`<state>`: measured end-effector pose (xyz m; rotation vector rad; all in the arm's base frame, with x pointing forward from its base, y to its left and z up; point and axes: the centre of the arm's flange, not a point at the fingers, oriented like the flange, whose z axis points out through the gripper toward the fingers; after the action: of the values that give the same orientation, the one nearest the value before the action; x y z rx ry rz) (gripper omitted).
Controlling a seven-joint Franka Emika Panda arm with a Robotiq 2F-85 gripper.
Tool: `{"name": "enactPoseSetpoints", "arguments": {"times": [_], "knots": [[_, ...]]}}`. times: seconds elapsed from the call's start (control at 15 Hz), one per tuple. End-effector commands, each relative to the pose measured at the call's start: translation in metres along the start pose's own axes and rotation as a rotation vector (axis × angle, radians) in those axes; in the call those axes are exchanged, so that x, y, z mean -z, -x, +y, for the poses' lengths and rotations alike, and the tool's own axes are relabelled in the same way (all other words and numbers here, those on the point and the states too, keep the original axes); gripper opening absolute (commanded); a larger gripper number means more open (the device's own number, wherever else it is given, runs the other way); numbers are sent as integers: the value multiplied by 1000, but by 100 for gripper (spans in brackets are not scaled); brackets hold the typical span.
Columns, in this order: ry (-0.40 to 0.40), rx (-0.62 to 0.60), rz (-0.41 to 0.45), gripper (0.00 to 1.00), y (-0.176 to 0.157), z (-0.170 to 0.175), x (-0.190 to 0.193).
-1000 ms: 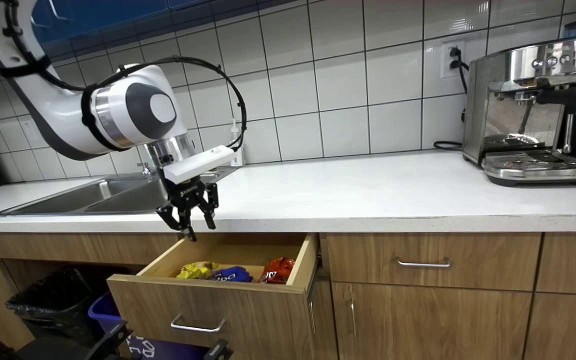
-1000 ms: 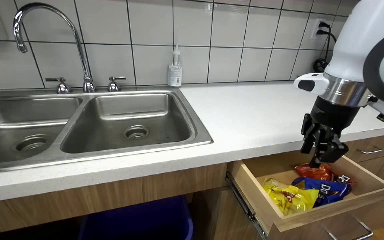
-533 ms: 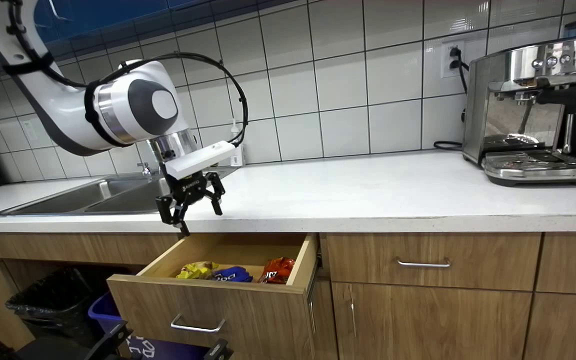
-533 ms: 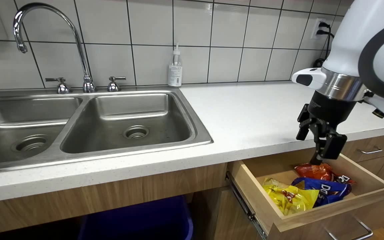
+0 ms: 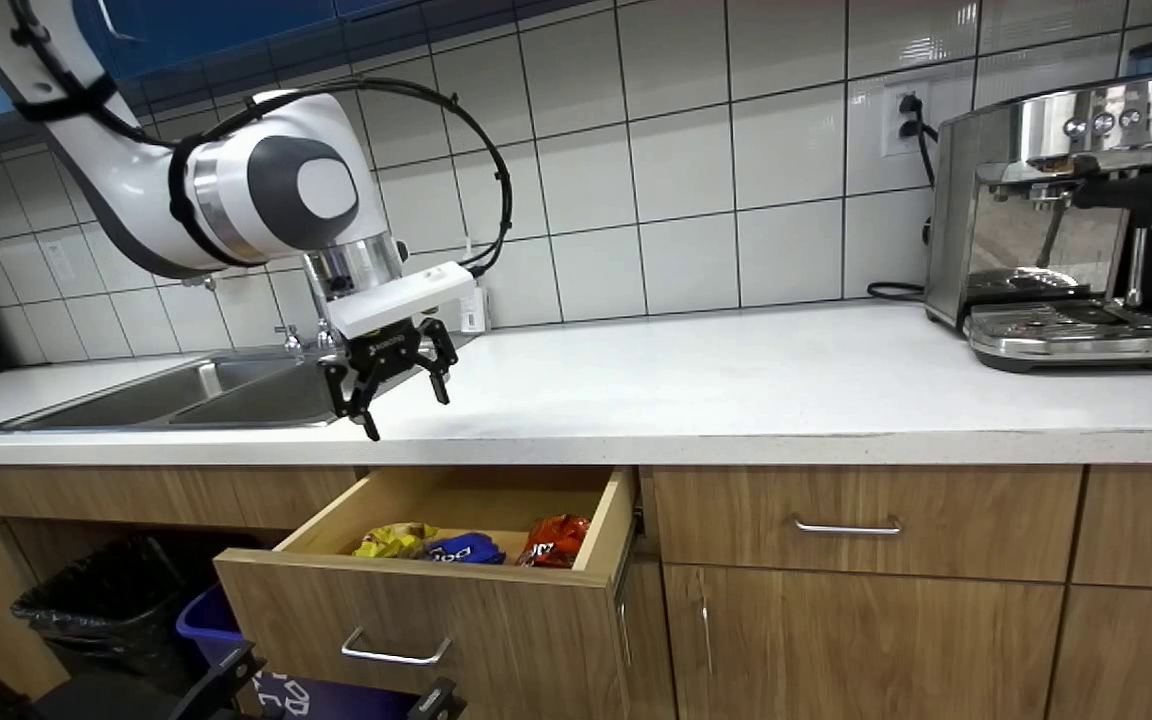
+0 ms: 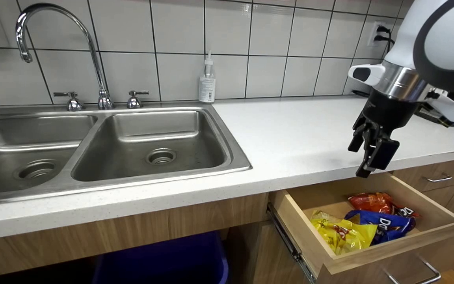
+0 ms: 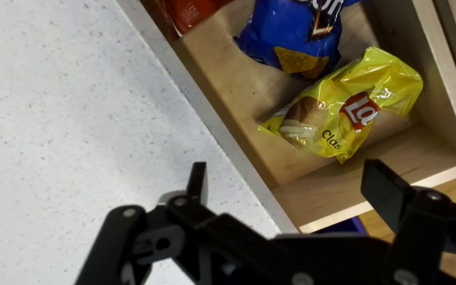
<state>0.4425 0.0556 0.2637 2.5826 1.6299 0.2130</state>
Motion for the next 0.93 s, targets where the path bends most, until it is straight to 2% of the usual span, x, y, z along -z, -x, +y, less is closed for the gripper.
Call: {"name": "enactPoseSetpoints", "arguments": {"times": [0.0,0.27,0.33,0.87], "knots": [[5,-67,4,100,2,8,30],[-37,-106,31,100,7,20,44],[-9,-95,15,100,5,12,26],[-21,-114,27,100,5,15,32]]}}
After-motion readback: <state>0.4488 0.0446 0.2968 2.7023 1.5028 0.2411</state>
